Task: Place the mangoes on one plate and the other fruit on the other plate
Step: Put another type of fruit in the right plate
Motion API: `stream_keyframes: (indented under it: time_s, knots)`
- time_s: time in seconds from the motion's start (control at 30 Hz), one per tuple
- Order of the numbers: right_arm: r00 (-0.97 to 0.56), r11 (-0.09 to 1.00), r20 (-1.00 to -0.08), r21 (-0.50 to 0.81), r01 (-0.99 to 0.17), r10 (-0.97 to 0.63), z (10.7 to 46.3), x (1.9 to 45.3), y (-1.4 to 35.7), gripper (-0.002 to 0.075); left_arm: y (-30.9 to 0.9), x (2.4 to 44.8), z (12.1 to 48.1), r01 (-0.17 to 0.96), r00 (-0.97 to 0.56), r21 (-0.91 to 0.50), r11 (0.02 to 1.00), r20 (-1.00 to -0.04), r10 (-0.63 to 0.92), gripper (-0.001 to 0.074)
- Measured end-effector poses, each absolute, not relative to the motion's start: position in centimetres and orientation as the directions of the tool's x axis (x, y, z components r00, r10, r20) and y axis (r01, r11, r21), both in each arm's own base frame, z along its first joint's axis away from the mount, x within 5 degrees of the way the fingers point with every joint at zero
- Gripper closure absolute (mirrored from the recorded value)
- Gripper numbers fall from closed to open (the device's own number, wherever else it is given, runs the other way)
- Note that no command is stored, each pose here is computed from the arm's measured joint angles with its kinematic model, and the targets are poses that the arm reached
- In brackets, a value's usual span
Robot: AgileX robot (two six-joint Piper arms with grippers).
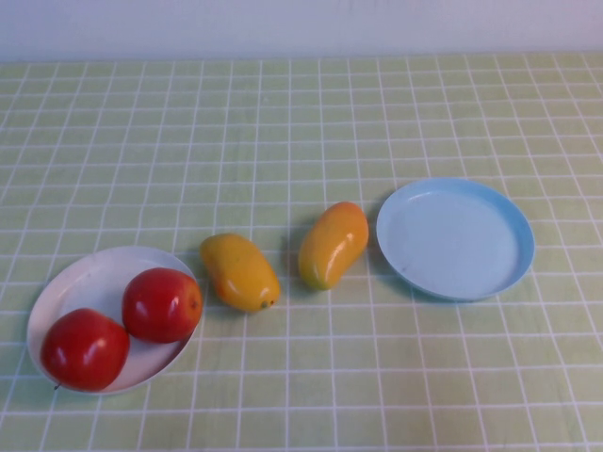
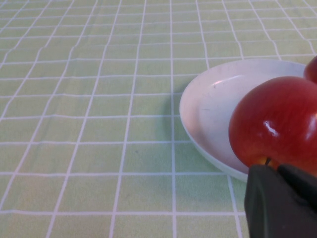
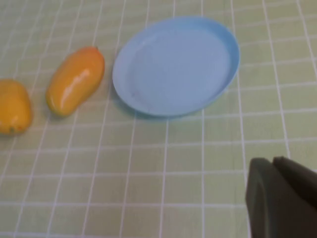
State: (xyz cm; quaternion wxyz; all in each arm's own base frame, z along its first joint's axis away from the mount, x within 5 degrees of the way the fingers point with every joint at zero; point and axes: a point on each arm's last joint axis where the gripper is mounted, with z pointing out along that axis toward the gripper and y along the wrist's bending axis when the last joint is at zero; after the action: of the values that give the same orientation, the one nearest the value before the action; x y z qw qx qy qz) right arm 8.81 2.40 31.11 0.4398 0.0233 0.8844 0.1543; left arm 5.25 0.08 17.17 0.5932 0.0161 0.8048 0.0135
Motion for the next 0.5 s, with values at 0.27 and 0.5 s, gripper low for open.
stream_keyframes:
  time_s: [0.27, 0.5]
  knots:
    - [-0.809, 0.955, -0.588, 0.256, -0.149, 0.031, 31.1, 14.4, 3.6, 0.0742, 0.1, 5.3, 17.2, 0.01, -0.296, 0.041, 0.999, -0.954, 0.042, 0.0734]
    - [-0.858, 0.912, -0.484, 0.253, -0.324, -0.171, 30.1, 19.8, 8.8, 0.0742, 0.1, 5.3, 17.2, 0.01, -0.296, 0.041, 0.999, -0.954, 0.042, 0.0734]
